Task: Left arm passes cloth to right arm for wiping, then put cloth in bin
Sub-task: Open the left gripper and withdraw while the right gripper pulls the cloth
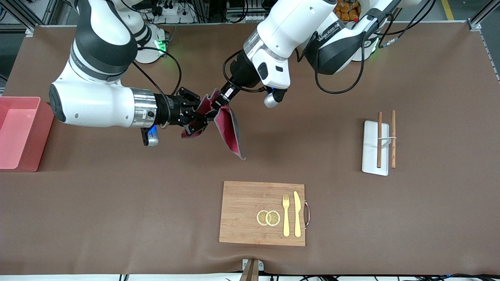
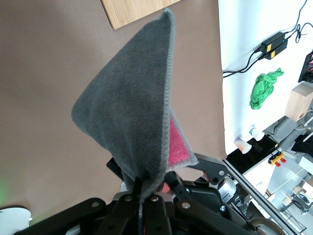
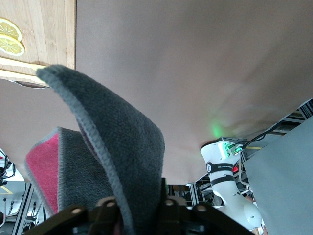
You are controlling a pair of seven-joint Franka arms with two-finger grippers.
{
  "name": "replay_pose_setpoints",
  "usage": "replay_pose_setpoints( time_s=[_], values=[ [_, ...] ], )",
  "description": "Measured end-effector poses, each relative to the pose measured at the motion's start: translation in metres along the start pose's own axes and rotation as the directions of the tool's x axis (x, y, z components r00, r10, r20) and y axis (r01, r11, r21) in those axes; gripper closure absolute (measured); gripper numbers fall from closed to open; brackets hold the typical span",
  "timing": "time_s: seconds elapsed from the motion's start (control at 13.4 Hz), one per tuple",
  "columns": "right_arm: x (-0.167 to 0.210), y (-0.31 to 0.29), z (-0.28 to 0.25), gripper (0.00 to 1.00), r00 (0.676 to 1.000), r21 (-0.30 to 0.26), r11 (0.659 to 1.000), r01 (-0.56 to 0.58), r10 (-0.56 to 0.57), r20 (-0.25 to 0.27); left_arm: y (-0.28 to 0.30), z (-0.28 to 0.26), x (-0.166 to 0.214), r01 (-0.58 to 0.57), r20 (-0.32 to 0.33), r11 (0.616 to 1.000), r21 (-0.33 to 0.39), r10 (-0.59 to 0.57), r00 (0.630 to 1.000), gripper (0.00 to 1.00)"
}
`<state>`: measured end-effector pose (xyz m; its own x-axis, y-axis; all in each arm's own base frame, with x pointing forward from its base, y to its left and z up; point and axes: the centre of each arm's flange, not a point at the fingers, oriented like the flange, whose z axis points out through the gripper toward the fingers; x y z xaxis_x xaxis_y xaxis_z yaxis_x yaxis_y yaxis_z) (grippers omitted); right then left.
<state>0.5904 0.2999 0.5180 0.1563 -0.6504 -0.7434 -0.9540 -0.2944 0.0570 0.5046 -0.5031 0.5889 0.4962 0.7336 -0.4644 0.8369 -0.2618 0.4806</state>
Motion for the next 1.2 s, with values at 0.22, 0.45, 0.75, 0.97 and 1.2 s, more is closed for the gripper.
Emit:
replay_pose_setpoints(
  time_s=[0.22, 0.45, 0.75, 0.97, 1.2],
  values=[
    [0.001, 0.0, -0.001, 0.97, 1.0, 0.001, 1.0, -0.001, 0.001, 0.0, 0.001, -0.001, 0.002, 0.002, -0.001, 1.0, -0.001, -0.002, 1.0, 0.98],
    [0.002, 0.0, -0.001, 0.97, 0.999, 0.002, 1.0, 0.029, -0.029, -0.024, 0.001, -0.001, 0.003, 0.005, -0.002, 1.0, -0.002, -0.005, 1.0, 0.97],
    [0.008, 0.0, -0.003, 0.97, 0.969, -0.019, 0.972, 0.234, -0.235, -0.079, 0.006, -0.006, 0.007, 0.01, -0.004, 1.0, -0.015, -0.011, 1.0, 0.59],
    [0.022, 0.0, 0.003, 0.97, 0.929, -0.075, 0.941, 0.33, -0.338, -0.151, 0.009, -0.011, 0.012, 0.014, -0.014, 1.0, -0.014, -0.015, 1.0, 0.26],
    [0.063, -0.009, 0.035, 0.97, 0.884, -0.168, 0.905, 0.39, -0.419, -0.207, 0.017, -0.02, 0.036, 0.041, -0.045, 0.999, -0.012, -0.042, 0.998, 0.0]
  ],
)
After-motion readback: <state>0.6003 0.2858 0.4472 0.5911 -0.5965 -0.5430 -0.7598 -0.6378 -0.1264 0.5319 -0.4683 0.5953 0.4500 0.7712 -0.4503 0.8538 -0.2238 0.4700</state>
